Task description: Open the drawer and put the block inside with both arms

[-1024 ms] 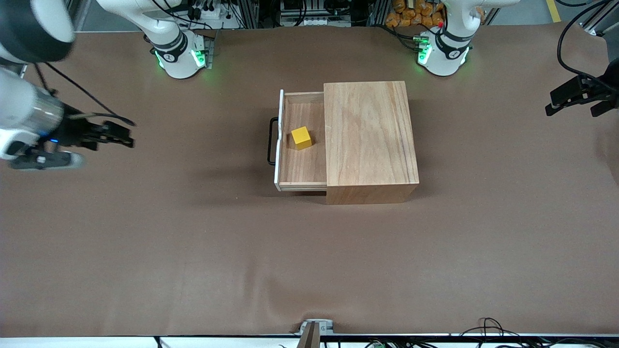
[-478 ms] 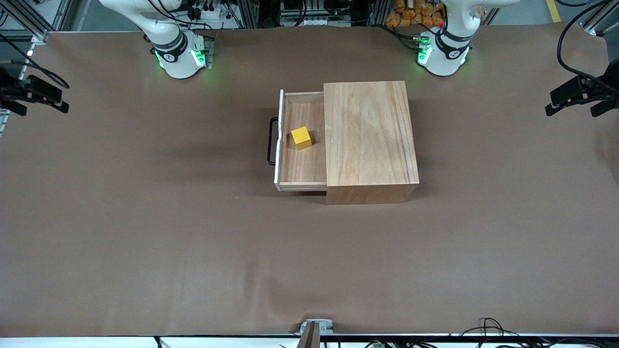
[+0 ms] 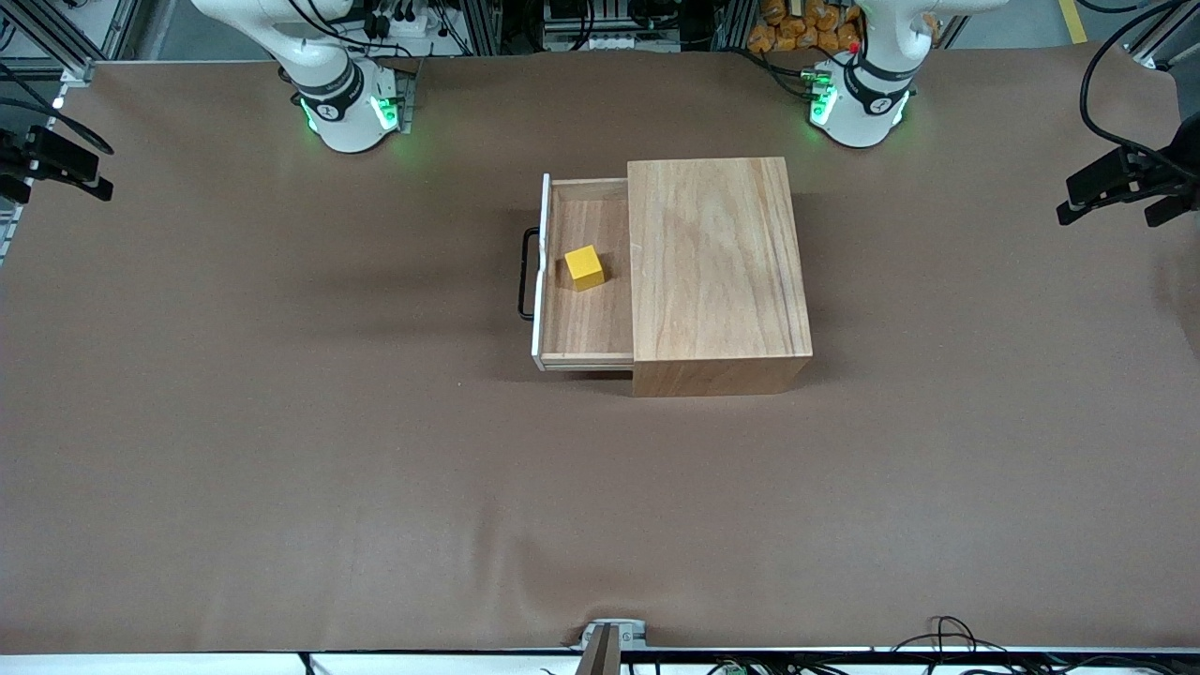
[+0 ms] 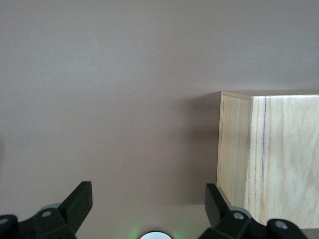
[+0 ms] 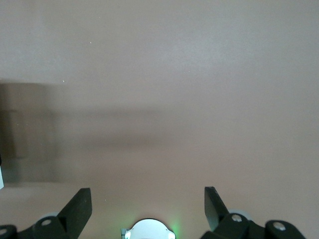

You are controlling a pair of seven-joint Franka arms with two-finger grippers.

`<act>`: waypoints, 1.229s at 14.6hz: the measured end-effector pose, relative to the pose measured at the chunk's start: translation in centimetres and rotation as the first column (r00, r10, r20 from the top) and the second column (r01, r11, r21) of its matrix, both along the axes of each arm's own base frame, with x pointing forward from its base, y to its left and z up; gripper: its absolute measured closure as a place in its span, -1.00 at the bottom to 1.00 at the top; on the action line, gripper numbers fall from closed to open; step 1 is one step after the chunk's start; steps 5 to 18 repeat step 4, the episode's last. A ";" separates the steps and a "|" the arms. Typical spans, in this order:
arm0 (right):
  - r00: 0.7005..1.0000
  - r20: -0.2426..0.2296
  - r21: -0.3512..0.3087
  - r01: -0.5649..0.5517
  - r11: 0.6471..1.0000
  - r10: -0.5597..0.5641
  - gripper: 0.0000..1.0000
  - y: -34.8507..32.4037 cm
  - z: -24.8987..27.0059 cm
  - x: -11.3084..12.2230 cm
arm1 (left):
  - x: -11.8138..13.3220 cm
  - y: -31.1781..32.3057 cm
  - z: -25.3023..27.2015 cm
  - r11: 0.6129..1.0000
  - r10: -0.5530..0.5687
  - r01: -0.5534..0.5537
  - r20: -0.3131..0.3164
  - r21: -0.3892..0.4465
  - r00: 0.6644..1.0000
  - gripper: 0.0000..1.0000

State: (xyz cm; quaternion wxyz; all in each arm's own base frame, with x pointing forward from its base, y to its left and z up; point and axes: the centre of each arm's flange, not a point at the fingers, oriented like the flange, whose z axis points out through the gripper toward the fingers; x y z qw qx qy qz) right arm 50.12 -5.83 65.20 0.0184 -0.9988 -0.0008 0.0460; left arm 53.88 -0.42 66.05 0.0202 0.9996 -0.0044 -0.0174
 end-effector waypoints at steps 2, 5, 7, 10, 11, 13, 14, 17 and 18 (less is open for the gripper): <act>0.999 -0.001 -0.003 0.034 0.999 -0.034 -1.00 0.0 0.1 -0.1 | 0.0 0.0 0.0 1.000 -0.001 0.001 0.000 0.000 1.000 -1.00; 0.998 -0.002 -0.005 0.056 0.998 -0.056 -1.00 0.1 0.1 -0.1 | 0.0 0.0 0.0 1.000 -0.001 0.001 0.000 0.000 1.000 -1.00; 0.998 -0.002 -0.005 0.056 0.998 -0.056 -1.00 0.1 0.1 -0.1 | 0.0 0.0 0.0 1.000 -0.001 0.001 0.000 0.000 1.000 -1.00; 0.998 -0.002 -0.005 0.056 0.998 -0.056 -1.00 0.1 0.1 -0.1 | 0.0 0.0 0.0 1.000 -0.001 0.001 0.000 0.000 1.000 -1.00; 0.998 -0.002 -0.005 0.056 0.998 -0.056 -1.00 0.1 0.1 -0.1 | 0.0 0.0 0.0 1.000 -0.001 0.001 0.000 0.000 1.000 -1.00; 0.998 -0.002 -0.005 0.056 0.998 -0.056 -1.00 0.1 0.1 -0.1 | 0.0 0.0 0.0 1.000 -0.001 0.001 0.000 0.000 1.000 -1.00; 0.998 -0.002 -0.005 0.056 0.998 -0.056 -1.00 0.1 0.1 -0.1 | 0.0 0.0 0.0 1.000 -0.001 0.001 0.000 0.000 1.000 -1.00; 0.998 -0.002 -0.005 0.056 0.998 -0.056 -1.00 0.1 0.1 -0.1 | 0.0 0.0 0.0 1.000 -0.001 0.001 0.000 0.000 1.000 -1.00; 0.998 -0.002 -0.005 0.056 0.998 -0.056 -1.00 0.1 0.1 -0.1 | 0.0 0.0 0.0 1.000 -0.001 0.001 0.000 0.000 1.000 -1.00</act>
